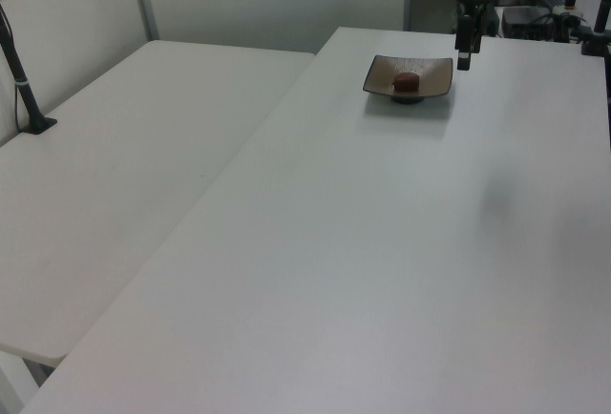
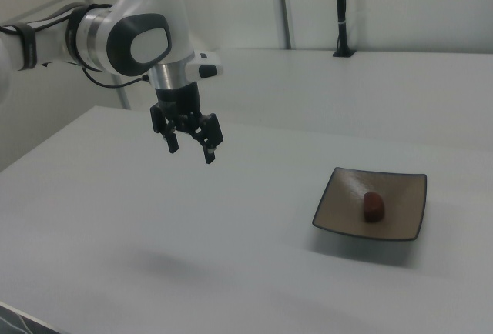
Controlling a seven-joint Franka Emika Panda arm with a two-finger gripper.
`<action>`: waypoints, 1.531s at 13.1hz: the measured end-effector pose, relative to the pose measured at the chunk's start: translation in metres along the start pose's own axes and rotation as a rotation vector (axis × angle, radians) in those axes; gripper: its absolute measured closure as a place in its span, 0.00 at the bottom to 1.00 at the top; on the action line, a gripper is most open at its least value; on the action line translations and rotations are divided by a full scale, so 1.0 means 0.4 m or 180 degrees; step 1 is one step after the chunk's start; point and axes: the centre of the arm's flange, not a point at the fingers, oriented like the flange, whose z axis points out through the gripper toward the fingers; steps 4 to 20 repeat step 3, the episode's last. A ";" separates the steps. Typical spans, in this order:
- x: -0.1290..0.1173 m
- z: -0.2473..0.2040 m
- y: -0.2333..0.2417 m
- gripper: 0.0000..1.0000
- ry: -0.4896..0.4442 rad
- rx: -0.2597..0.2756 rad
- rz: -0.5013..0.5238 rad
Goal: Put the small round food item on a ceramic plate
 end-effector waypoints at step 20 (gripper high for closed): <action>-0.001 -0.010 0.008 0.00 0.0028 -0.0002 0.0018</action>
